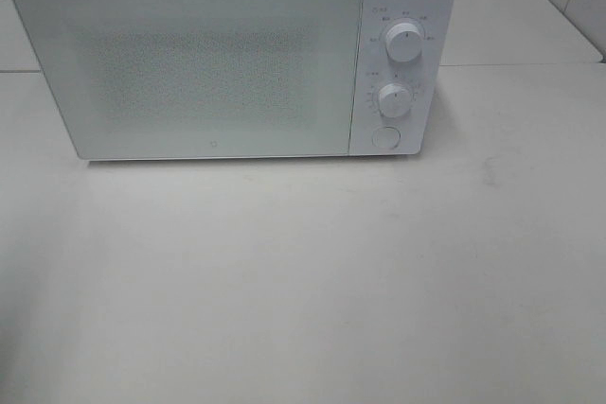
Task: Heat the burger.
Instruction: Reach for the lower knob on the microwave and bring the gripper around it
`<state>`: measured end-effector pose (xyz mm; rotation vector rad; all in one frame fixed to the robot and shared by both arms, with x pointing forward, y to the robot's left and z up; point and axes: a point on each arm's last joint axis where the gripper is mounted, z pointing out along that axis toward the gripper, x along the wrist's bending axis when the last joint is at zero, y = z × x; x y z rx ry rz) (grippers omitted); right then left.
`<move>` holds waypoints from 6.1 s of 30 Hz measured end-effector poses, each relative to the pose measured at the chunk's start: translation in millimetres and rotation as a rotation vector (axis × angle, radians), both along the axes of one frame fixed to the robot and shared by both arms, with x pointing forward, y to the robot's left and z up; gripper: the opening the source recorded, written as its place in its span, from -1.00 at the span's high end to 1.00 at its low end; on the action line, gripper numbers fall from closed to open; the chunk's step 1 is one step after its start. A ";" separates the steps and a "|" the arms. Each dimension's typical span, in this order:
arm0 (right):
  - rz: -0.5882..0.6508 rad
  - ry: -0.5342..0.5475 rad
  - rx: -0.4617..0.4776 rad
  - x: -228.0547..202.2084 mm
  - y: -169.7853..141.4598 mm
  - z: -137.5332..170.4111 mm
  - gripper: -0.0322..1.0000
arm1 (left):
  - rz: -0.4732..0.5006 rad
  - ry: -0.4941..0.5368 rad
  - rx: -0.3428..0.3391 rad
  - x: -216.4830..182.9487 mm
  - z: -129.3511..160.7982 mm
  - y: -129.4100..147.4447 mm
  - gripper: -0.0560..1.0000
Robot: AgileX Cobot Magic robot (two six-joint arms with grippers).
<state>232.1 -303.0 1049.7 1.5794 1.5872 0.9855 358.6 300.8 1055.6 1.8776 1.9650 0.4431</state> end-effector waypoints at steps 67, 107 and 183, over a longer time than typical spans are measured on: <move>0.000 0.000 0.001 0.0 0.0 0.0 -0.52 | 0.004 -0.607 0.017 -128.2 1.3 -4.7 -0.98; 0.026 -0.075 0.056 99.5 14.3 0.0 -0.52 | 0.004 -0.606 0.017 -128.2 1.2 -4.7 -0.98; -0.007 -0.275 -0.044 232.4 169.2 -130.9 -0.52 | 0.004 -0.606 0.017 -128.2 1.2 -4.7 -0.98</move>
